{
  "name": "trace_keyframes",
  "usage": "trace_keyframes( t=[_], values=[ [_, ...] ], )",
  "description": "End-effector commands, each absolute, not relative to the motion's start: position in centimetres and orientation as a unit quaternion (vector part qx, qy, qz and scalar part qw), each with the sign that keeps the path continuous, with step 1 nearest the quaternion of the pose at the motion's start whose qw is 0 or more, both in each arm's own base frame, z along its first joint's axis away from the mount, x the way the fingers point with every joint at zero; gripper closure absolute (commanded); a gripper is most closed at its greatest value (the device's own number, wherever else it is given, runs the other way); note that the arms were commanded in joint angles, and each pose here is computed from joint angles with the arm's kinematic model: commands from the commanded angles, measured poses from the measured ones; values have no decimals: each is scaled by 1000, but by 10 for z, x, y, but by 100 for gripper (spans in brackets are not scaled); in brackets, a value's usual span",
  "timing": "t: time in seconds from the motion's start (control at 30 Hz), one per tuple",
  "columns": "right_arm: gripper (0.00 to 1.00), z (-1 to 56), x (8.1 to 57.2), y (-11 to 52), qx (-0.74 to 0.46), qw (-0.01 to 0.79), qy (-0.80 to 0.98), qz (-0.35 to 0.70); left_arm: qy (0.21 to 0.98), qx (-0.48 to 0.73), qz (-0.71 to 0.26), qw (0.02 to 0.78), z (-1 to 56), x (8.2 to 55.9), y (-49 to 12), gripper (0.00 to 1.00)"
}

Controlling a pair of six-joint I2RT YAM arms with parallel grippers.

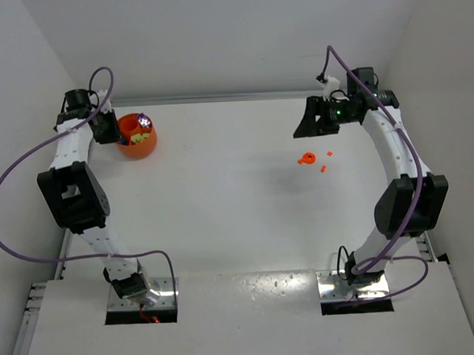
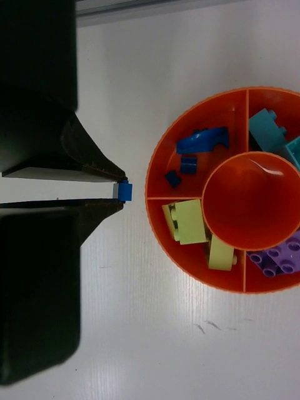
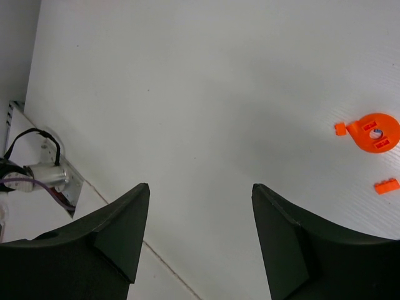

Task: Sort the legos into containers by color

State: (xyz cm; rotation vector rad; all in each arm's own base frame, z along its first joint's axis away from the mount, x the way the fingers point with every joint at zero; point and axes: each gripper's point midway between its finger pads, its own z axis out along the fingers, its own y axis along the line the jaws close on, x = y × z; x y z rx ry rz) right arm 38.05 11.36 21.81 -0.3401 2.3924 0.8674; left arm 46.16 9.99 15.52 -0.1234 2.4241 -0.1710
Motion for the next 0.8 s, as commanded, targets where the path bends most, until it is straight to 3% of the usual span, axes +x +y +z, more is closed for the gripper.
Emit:
trace_keyframes(
  t=[0.0,0.23,0.77],
  values=[
    [32,219,383,115,-137,290,892,320,928,-62,-57,362,162,473,114,97],
    [32,216,382,115,-136,286,893,320,922,-71,-61,376,166,483,120,96],
    [32,211,381,113,-131,278,897,317,920,-81,-59,380,164,502,127,81]
  ],
)
